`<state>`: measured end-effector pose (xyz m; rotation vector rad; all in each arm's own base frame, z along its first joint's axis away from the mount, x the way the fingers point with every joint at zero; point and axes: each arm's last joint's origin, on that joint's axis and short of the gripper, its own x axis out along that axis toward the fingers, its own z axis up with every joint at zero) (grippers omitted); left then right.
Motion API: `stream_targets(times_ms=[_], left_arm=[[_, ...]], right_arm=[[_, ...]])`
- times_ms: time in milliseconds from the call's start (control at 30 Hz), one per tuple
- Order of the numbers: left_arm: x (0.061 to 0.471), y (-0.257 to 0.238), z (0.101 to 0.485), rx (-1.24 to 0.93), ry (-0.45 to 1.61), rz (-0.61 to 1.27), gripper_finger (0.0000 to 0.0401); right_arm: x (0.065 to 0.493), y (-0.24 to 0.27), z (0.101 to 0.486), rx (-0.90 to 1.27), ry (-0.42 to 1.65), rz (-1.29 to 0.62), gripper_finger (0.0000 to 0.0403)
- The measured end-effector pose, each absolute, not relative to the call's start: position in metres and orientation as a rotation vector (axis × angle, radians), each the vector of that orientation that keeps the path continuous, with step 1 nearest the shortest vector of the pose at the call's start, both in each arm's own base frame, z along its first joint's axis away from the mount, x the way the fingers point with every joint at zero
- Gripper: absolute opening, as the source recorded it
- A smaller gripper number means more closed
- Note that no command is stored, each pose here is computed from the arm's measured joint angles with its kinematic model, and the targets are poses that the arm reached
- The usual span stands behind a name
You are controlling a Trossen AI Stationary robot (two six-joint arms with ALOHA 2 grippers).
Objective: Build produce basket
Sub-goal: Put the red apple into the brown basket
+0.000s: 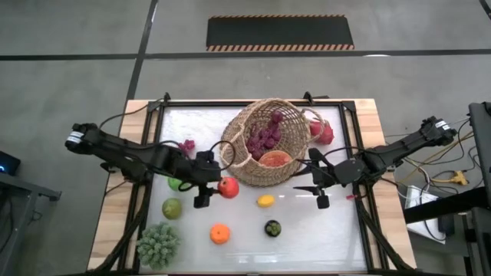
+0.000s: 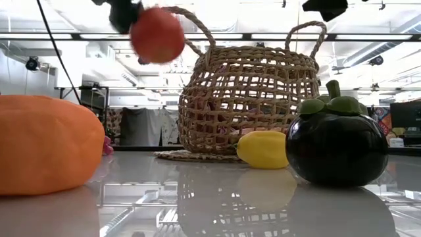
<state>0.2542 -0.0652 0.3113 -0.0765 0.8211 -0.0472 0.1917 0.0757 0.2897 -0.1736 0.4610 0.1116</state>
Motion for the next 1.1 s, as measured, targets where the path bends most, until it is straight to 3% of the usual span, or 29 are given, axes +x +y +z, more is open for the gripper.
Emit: stream_targets(times_ms=[300,567,833,1100], left_arm=[[0.279,-0.071,0.363,0.086,0.556,-0.133,0.019],[0.297,-0.061,0.39,0.236,0.379,-0.051,0.0189],[0.33,-0.032,0.386,0.286,0.276,0.052,0.0189],[0.381,0.011,0.367,0.237,0.334,0.178,0.0189]], right_arm=[[0.176,0.075,0.288,-0.236,0.369,0.182,0.0154],[0.157,0.066,0.286,-0.267,0.285,0.21,0.0142],[0.139,0.059,0.291,-0.289,0.167,0.26,0.0141],[0.138,0.059,0.274,-0.361,0.087,0.258,0.0141]])
